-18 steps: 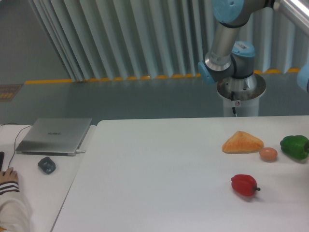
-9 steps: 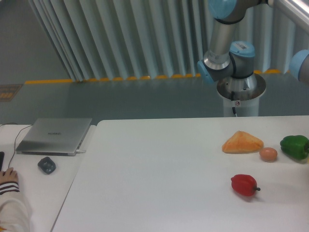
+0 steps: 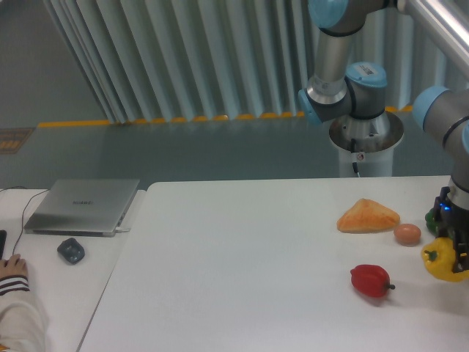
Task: Place the yellow pepper on the table
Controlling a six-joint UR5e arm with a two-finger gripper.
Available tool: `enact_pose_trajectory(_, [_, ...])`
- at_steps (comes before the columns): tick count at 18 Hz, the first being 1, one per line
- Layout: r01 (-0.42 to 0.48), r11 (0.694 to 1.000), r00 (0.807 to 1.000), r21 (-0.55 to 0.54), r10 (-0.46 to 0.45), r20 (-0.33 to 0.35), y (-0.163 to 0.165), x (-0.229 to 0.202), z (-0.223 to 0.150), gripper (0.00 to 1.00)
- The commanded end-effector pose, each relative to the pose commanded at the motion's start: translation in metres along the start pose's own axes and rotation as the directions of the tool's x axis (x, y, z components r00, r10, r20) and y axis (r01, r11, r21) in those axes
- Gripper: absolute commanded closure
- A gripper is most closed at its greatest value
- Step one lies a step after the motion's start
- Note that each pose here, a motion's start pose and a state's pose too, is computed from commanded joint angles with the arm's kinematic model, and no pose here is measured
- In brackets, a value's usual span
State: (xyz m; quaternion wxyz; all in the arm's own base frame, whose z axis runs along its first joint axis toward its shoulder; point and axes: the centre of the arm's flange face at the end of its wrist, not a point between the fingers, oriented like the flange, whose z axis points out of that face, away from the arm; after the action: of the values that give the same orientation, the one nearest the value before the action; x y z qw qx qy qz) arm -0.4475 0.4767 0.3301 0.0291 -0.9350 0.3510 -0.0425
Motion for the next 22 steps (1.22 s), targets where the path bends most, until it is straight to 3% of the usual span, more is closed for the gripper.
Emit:
enact_pose_trajectory(11, [0.022, 1.0, 0.999, 0.002, -0.022, -0.045, -0.002, -0.002, 0.025, 0.57])
enact_pose_trajectory(14, [0.022, 1.0, 0.999, 0.002, -0.022, -0.048, -0.003, 0.001, 0.027, 0.48])
enact_pose_trajectory(15, [0.022, 1.0, 0.998, 0.004, -0.022, -0.051, -0.003, 0.001, 0.028, 0.32])
enact_pose_trajectory(16, [0.024, 1.0, 0.998, 0.006, -0.024, -0.054, -0.004, 0.002, 0.032, 0.05])
enact_pose_trajectory(17, [0.019, 1.0, 0.999, 0.005, -0.019, -0.048, -0.008, 0.001, 0.033, 0.0])
enact_pose_trajectory(22, [0.024, 1.0, 1.0, 0.003, -0.024, 0.007, -0.01, 0.003, 0.009, 0.0])
